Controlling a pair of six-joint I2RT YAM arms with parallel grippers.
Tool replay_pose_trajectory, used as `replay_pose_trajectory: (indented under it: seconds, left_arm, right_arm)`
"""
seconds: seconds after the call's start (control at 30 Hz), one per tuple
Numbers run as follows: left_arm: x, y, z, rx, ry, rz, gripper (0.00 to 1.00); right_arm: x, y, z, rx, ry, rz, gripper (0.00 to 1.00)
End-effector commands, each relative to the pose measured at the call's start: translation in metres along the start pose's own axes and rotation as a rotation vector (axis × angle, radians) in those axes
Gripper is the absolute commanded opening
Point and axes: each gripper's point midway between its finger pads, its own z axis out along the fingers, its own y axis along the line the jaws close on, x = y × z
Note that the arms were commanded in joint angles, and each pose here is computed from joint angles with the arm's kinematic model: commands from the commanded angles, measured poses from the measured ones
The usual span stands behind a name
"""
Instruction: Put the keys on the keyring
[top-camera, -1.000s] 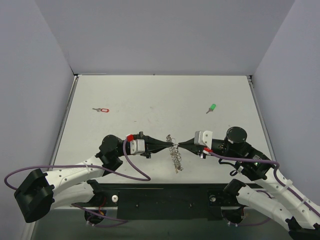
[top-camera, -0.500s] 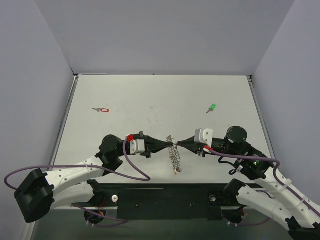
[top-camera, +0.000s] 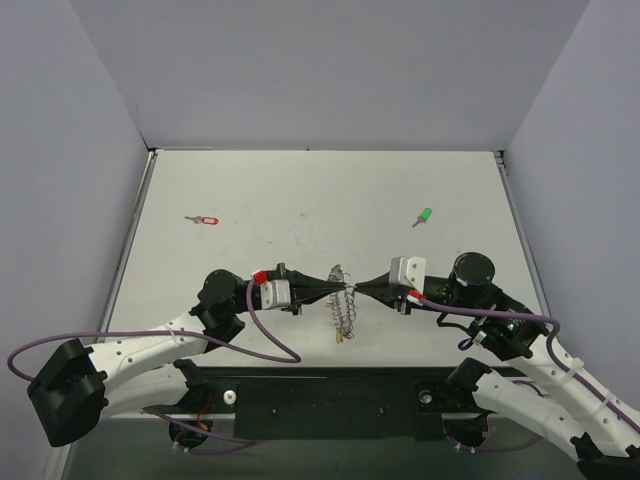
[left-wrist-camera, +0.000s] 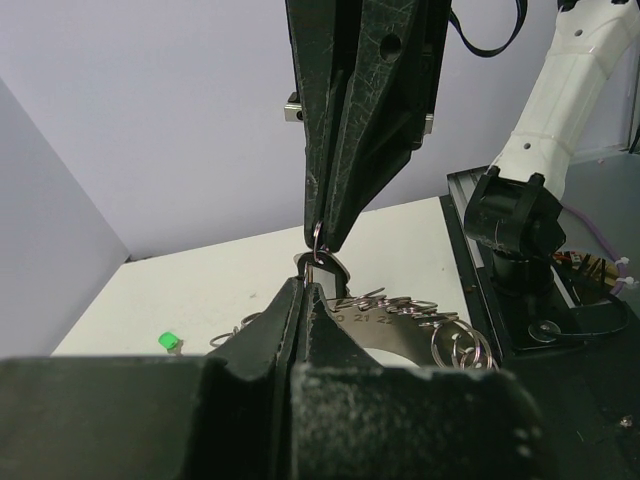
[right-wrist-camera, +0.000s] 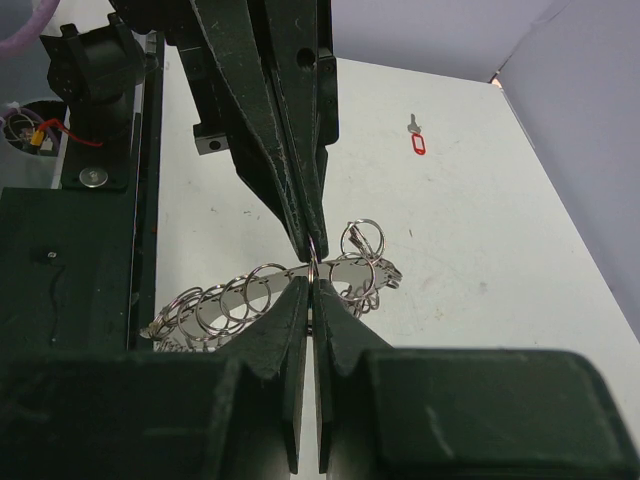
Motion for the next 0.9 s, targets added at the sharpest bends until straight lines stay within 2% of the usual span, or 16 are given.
replay_pose_trajectory:
  seconds: [0.0,0.87]
  left_arm:
    - [-0.0235,0.0081,0.0006,-0.029,-0.062,0.069,0.00]
    - [-0.0288,0.0017,0.0005,0.004,-0.089,0.062,0.00]
  right_arm:
    - [-0.0174,-0.0042,-0.0035,0.012,-0.047,-0.022,0.00]
    - [-0.0105,-0.0081,-0.0008,0.033,-0.034,0.000,0.00]
